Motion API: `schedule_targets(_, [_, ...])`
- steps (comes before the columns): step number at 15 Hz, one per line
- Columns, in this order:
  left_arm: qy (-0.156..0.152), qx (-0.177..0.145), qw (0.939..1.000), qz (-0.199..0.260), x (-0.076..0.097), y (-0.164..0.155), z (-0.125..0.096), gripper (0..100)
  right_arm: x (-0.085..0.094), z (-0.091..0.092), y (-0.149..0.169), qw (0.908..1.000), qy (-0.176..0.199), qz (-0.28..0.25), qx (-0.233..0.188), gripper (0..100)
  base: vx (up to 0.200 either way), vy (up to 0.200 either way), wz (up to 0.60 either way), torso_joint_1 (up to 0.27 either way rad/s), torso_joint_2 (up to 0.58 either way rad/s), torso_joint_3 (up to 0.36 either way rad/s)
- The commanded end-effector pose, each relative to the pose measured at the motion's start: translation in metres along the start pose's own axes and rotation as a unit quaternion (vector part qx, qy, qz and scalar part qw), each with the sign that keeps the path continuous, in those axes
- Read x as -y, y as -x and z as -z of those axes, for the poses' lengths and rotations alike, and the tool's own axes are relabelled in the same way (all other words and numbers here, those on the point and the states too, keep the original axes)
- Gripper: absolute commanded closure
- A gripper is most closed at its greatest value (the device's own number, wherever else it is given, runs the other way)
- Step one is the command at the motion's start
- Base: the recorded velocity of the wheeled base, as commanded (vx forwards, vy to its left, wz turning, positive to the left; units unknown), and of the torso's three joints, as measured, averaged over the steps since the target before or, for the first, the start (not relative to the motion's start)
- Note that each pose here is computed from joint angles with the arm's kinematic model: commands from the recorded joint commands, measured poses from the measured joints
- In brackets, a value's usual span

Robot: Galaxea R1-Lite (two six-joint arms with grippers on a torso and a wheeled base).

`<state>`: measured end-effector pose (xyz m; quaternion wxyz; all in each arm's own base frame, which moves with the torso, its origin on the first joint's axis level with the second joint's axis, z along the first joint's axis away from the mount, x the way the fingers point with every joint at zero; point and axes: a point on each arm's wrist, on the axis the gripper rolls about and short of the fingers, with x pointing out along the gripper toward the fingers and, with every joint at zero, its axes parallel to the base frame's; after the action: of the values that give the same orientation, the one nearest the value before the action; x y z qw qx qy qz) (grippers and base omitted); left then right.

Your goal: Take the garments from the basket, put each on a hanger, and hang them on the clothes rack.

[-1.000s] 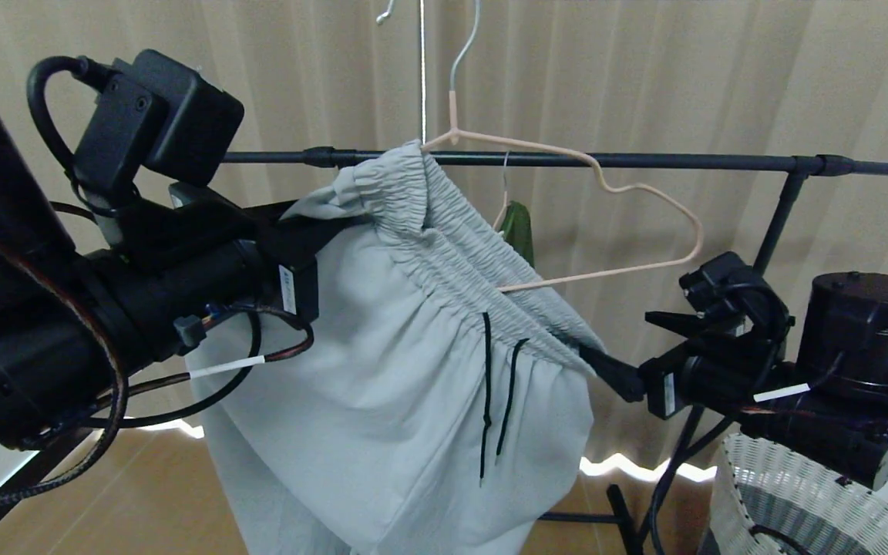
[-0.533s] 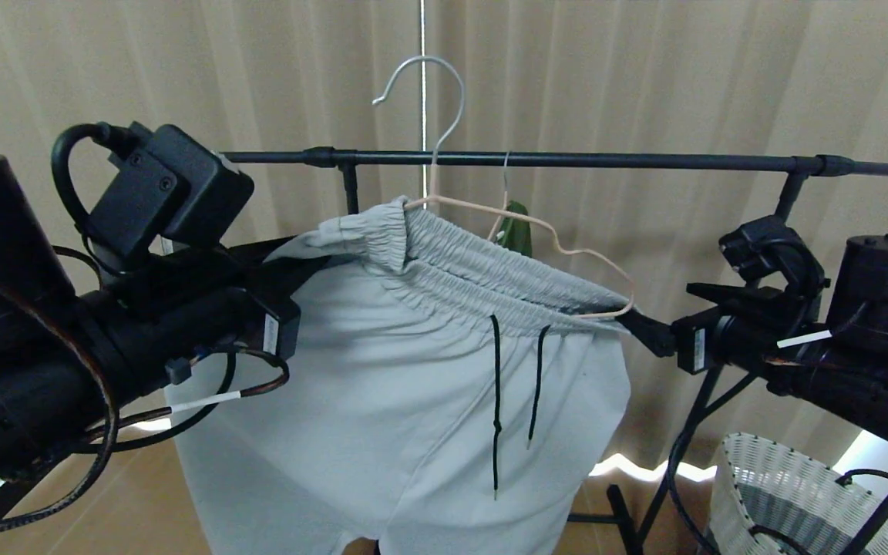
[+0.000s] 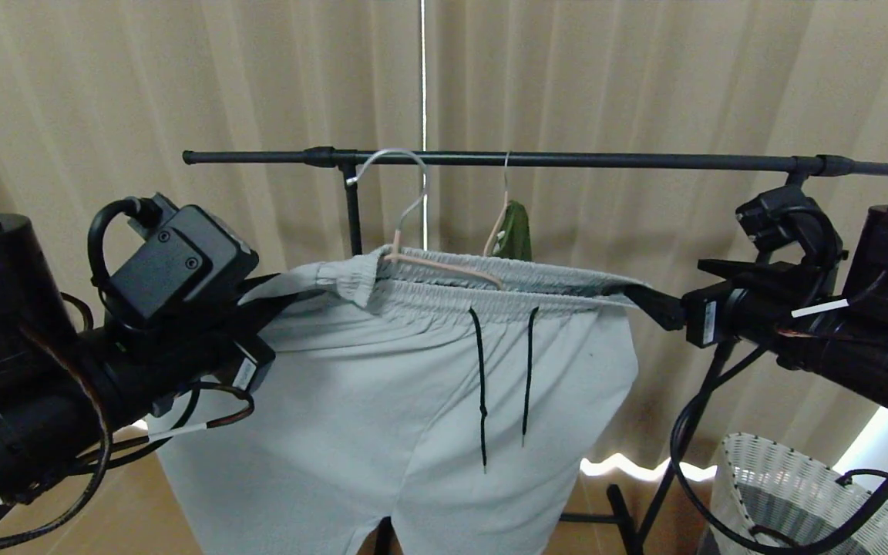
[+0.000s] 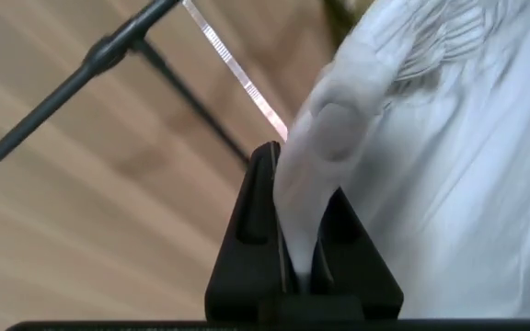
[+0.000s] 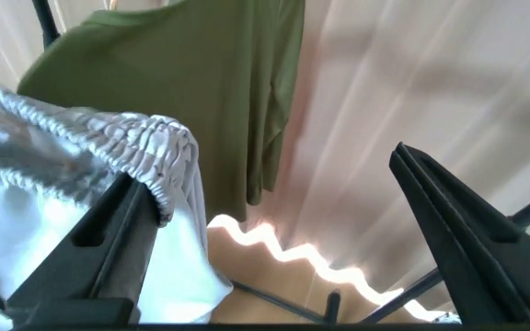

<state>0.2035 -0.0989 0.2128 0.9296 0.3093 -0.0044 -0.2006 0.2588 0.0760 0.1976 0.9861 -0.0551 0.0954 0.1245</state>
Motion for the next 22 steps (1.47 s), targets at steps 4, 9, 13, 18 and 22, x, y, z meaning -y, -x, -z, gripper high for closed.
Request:
schedule_targets(4, [-0.012, -0.012, 0.9999, 0.002, 0.002, -0.002, 0.005, 100, -0.025, -0.012, 0.02, 0.9984, 0.01, -0.055, 0.004, 0, 0.0, 0.0, 0.0, 0.0, 0.0, 0.0])
schedule_targets(9, [0.115, -0.004, 0.9931, -0.022, 0.021, -0.002, -0.02, 100, -0.073, -0.003, 0.041, 0.9865, 0.049, -0.156, -0.002, 0, 0.0, 0.0, 0.0, 0.0, 0.0, 0.0])
schedule_targets(13, [0.143, -0.002, 0.9896, -0.015, 0.024, -0.004, -0.021, 100, -0.076, -0.01, 0.037, 0.9808, 0.11, -0.16, 0.017, 0, 0.0, 0.0, 0.0, 0.0, 0.0, 0.0])
schedule_targets(18, [0.16, 0.02, 0.9869, 0.012, 0.037, -0.001, -0.03, 100, -0.087, -0.027, 0.02, 0.9761, 0.135, -0.166, 0.041, 0, 0.0, 0.0, 0.0, 0.0, 0.0, 0.0])
schedule_targets(22, [0.161, 0.028, 0.9864, 0.014, 0.039, -0.003, -0.033, 100, -0.102, -0.027, 0.014, 0.972, 0.142, -0.183, 0.041, 0, 0.0, 0.0, 0.0, 0.0, 0.0, 0.0])
